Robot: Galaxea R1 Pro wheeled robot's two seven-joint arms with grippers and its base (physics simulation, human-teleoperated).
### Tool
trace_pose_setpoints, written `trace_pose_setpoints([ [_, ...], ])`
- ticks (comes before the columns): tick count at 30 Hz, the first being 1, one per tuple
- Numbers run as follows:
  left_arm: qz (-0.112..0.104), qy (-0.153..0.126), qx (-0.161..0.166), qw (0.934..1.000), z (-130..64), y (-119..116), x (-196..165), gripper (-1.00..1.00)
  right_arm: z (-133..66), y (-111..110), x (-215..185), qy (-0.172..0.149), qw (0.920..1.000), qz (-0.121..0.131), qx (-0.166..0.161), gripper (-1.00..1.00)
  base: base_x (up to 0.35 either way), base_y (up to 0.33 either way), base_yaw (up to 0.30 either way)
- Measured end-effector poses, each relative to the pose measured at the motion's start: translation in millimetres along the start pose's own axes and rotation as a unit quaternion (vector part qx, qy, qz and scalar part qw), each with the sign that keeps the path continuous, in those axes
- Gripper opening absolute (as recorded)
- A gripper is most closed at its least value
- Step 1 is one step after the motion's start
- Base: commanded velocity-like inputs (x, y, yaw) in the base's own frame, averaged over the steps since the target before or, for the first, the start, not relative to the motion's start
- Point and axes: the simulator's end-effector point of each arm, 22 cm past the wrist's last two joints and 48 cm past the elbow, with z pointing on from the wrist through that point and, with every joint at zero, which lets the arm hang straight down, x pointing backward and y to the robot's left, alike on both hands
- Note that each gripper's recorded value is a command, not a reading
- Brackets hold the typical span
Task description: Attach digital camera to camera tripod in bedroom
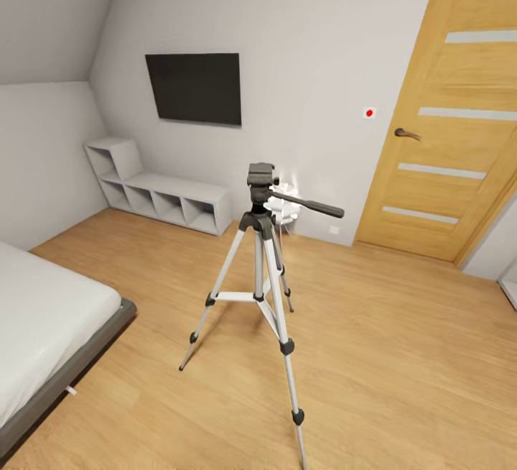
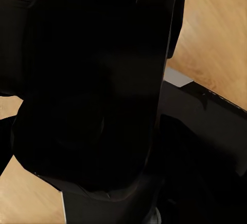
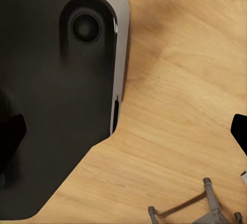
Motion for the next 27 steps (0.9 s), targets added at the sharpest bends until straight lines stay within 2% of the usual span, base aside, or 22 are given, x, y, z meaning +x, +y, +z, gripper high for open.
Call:
trace_pose_setpoints([
  [27,0.001,0.02,-0.007,0.9998,3.1,6.6,15.7,-1.0,2.2,-0.2,13.2,0.018,0.9998,0.0,0.0,1.0,0.0,0.0,0.0],
])
